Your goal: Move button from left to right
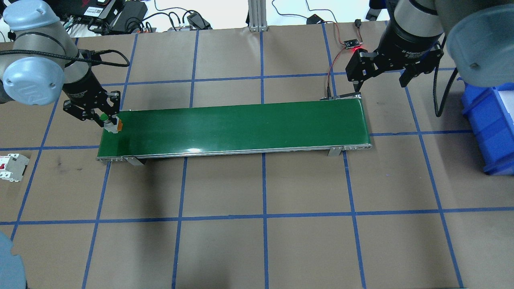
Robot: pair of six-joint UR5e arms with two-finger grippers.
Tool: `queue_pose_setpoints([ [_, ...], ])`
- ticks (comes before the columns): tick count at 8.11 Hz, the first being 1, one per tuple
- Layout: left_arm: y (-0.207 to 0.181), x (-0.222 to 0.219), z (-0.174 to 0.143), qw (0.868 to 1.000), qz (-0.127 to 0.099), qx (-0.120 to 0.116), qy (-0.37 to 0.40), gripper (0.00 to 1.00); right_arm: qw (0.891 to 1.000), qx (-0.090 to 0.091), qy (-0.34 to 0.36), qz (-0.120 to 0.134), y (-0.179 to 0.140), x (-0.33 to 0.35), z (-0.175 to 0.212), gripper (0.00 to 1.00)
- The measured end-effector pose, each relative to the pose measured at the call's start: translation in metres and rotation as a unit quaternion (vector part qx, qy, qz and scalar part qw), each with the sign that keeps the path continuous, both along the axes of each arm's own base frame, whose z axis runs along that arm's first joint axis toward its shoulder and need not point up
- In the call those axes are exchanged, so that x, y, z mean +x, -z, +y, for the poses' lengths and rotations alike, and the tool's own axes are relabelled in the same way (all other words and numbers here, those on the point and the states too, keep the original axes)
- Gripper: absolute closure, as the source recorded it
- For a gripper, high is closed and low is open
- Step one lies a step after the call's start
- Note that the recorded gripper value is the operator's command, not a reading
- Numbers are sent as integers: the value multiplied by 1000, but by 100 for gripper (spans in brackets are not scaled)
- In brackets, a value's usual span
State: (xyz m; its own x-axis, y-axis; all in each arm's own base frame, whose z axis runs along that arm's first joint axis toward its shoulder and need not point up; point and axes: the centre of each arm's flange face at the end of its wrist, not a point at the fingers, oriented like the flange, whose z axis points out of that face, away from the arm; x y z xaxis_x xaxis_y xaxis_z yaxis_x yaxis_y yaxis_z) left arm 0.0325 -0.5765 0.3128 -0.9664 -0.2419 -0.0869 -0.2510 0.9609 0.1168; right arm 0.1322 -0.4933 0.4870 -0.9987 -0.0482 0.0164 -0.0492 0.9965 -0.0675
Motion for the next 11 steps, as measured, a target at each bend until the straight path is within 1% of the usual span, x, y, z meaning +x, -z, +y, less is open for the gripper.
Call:
queue_pose_setpoints([
  [2, 9, -2, -7, 1000, 0, -4, 6, 99, 1000, 0, 0, 0, 0, 0, 0, 0],
  [3, 15, -2, -8, 1000, 4, -3, 6, 71, 1000, 0, 0, 0, 0, 0, 0, 0],
  [5, 26, -3, -12, 1000, 11, 2, 2, 0, 1000, 0, 0, 0, 0, 0, 0, 0],
  [6, 28, -4, -13, 1000, 12, 2, -3, 0, 1000, 1, 0, 0, 1, 0, 0, 0],
  [7, 31, -6, -14, 1000, 25, 1, -16, 0, 1000, 1, 0, 0, 1, 0, 0, 0],
  [9, 33, -16, -18, 997, 70, -10, -42, 0, 1000, 1, 0, 0, 1, 0, 0, 0],
  [10, 30, -19, -19, 995, 81, -15, -49, 0, 1000, 1, -1, 0, 1, 0, 0, 0],
  [11, 26, -22, -18, 995, 85, -17, -52, 0, 1000, 1, -1, 0, 1, 0, 0, 0],
])
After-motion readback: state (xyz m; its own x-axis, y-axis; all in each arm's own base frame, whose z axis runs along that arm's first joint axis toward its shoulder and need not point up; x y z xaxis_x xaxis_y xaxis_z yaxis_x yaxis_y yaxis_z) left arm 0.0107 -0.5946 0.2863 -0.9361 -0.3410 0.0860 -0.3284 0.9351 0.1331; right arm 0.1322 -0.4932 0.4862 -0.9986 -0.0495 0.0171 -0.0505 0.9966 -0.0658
